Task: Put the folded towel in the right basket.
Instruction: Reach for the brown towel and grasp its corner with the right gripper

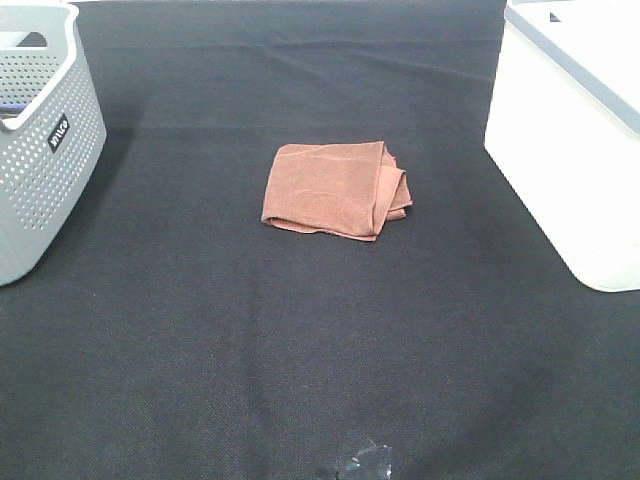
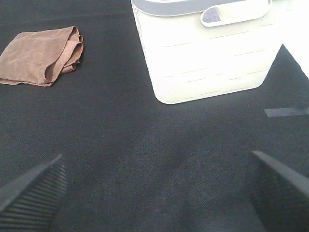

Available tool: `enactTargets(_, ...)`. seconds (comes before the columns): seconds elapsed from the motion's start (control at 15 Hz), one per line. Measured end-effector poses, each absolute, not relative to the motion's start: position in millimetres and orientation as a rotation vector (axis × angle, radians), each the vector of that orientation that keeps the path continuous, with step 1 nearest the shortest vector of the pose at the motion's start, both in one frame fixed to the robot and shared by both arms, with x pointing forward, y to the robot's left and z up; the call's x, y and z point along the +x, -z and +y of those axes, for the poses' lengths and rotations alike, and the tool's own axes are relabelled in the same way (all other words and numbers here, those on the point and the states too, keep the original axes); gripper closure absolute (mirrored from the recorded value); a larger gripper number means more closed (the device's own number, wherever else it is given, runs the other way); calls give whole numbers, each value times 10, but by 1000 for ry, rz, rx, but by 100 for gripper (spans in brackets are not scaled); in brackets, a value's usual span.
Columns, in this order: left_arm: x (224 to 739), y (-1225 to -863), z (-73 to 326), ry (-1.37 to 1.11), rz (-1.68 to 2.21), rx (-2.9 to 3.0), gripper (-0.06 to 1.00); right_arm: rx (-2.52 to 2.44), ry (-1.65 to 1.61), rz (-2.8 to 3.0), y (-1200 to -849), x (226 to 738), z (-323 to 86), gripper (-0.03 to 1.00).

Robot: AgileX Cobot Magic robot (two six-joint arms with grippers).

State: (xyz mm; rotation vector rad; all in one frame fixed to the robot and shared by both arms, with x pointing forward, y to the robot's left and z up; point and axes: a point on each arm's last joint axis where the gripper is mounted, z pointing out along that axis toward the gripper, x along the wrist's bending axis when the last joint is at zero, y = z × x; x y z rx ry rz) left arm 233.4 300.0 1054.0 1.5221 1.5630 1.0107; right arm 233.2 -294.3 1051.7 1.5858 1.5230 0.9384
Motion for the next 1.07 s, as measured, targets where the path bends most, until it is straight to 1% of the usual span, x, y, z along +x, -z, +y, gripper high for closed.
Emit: enactTargets(1.07,2334,-10540,3000,-1011,1563,1522,-5,1586,-939,1523,-10517,2332,-2943,0)
